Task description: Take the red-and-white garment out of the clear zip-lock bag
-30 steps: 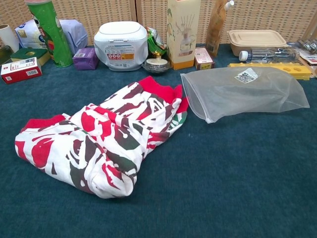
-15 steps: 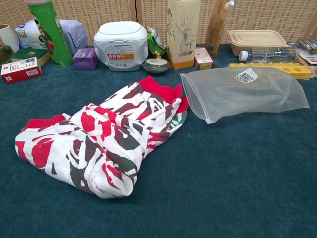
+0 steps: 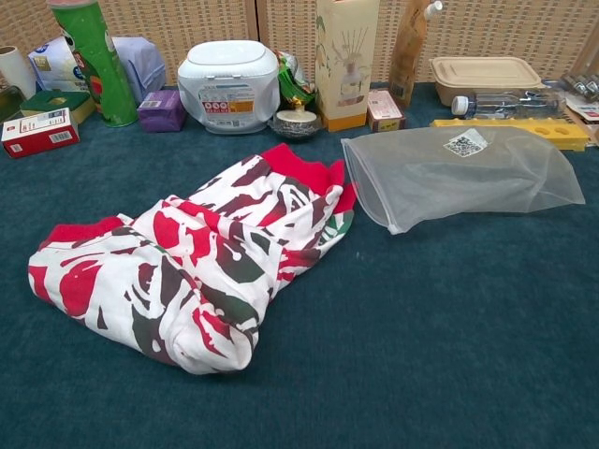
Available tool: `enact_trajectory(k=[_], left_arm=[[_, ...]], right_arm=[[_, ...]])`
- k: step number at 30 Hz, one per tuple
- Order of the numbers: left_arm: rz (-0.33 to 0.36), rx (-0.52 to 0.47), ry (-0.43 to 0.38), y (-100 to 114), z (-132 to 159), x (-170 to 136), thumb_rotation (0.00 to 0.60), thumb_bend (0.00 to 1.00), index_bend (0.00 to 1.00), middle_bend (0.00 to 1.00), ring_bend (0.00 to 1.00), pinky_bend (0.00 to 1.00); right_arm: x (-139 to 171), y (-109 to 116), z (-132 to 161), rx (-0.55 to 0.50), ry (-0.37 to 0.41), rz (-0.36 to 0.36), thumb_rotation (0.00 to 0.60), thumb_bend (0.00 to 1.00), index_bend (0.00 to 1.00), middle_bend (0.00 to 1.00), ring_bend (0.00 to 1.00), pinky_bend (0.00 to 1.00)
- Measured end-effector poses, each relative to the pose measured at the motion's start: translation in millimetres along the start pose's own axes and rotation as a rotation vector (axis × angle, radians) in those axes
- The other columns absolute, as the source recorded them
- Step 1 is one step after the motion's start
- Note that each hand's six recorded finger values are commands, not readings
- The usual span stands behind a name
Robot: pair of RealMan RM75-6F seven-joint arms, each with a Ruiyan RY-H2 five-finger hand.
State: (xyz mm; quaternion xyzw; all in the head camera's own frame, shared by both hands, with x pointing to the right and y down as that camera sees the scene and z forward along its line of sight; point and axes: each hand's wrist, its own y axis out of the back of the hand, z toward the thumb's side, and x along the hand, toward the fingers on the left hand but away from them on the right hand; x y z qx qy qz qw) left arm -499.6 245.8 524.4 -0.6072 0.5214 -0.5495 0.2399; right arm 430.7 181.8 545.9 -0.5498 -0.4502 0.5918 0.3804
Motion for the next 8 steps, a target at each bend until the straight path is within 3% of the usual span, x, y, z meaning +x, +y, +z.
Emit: enact_trajectory(k=[8], left_arm=[[0.0, 0.0, 0.001, -0.3, 0.9, 0.7, 0.6, 0.19, 0.13, 0.08, 0.0, 0.14]], right_arm=[[1.0, 2.3, -3.4, -0.003, -0.007, -0.007, 0.596, 0.19, 0.36, 0.38, 0.38, 0.34]])
